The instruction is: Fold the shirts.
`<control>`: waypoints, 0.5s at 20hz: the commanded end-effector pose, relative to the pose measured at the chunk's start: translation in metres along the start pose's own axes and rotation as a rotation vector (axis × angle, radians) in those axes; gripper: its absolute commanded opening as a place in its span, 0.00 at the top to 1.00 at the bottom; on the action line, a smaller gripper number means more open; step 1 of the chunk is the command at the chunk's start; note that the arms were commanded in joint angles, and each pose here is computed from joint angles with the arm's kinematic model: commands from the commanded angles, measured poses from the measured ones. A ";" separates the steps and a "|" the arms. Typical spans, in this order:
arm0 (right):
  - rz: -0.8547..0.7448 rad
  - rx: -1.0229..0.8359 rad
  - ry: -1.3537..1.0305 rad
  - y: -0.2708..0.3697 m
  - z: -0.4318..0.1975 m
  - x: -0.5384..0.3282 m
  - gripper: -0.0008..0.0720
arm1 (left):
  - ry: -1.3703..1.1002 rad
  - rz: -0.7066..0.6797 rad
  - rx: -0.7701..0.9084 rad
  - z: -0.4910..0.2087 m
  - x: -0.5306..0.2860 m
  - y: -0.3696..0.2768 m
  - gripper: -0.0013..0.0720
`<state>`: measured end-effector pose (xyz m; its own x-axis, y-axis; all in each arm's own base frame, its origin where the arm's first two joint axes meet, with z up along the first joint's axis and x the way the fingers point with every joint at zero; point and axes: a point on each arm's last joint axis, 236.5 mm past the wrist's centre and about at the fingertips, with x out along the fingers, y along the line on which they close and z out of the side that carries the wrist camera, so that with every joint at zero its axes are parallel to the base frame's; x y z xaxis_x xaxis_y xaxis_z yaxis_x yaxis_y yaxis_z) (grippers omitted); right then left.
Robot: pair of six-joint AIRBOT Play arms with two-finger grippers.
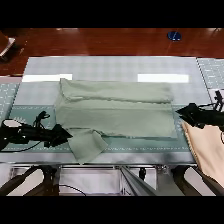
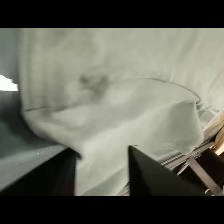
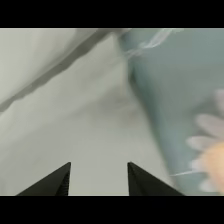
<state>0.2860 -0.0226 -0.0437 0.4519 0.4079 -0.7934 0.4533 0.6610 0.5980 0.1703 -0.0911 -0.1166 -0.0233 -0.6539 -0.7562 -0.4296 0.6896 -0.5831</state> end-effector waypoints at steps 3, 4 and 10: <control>-0.200 0.156 0.207 -0.072 -0.059 -0.014 0.42 | -0.071 0.037 0.049 0.014 0.013 0.001 0.96; -0.195 0.163 0.267 -0.071 -0.078 -0.010 0.42 | -0.074 0.038 0.049 0.015 0.013 0.001 0.96; -0.160 0.185 0.322 -0.065 -0.098 0.007 0.42 | -0.071 0.038 0.052 0.014 0.013 0.001 0.96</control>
<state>0.1882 -0.0086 -0.0949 0.1295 0.4781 -0.8687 0.6273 0.6390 0.4452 0.1687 -0.1049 -0.1224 -0.0323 -0.6505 -0.7588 -0.3875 0.7080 -0.5904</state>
